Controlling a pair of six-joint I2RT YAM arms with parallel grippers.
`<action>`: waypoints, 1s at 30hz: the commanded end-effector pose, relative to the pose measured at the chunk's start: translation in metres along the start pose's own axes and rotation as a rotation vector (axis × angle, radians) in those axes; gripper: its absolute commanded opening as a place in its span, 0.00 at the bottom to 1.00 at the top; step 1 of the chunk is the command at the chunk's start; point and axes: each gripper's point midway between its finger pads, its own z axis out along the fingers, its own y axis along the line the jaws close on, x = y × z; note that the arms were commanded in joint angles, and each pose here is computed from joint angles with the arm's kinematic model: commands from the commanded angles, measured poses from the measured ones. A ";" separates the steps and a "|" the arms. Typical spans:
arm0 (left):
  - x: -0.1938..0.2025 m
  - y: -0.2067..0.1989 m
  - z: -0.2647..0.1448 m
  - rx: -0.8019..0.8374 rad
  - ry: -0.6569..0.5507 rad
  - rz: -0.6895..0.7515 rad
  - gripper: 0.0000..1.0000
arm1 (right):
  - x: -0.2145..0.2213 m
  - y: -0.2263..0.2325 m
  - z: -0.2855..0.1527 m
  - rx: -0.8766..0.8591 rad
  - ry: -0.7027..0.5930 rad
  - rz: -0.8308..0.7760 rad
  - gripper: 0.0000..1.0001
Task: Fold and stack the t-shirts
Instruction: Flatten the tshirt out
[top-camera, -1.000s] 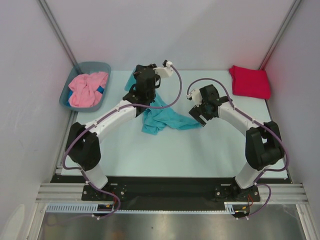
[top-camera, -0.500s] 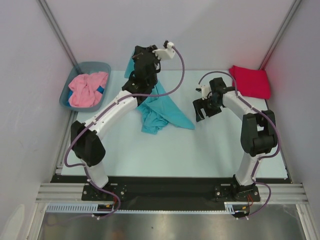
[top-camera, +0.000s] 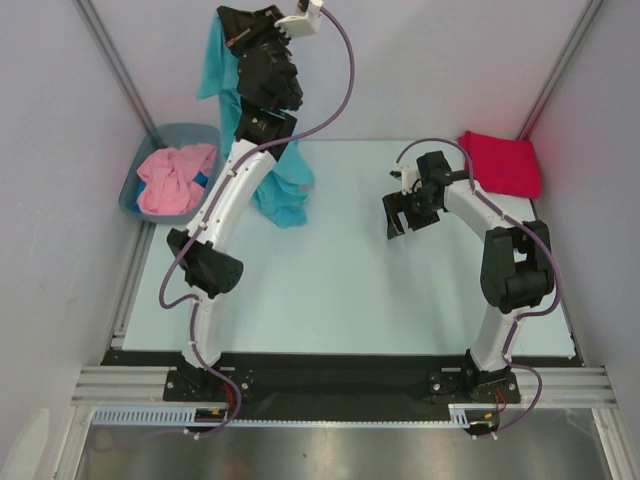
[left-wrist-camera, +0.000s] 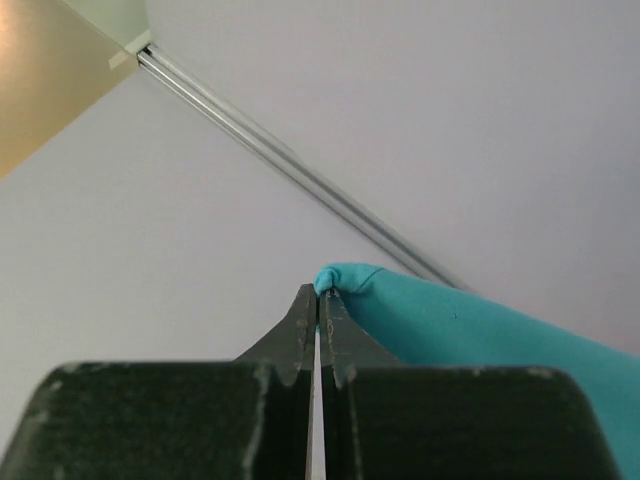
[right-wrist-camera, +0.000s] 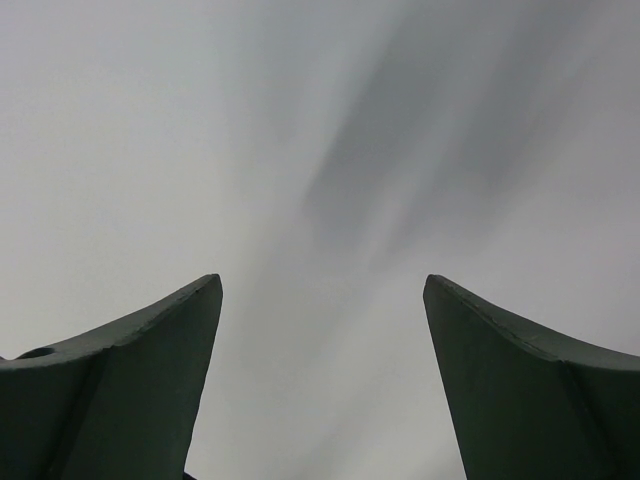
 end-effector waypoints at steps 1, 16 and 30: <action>0.010 0.023 -0.006 0.013 0.044 0.015 0.00 | -0.016 0.006 0.002 -0.015 -0.042 0.008 0.89; -0.012 -0.166 -0.312 1.732 -0.319 -0.149 0.00 | -0.021 0.006 -0.001 0.020 -0.042 -0.044 0.89; -0.024 -0.170 -0.401 2.221 -0.417 -0.306 0.00 | -0.023 -0.009 -0.007 0.092 -0.048 -0.048 0.91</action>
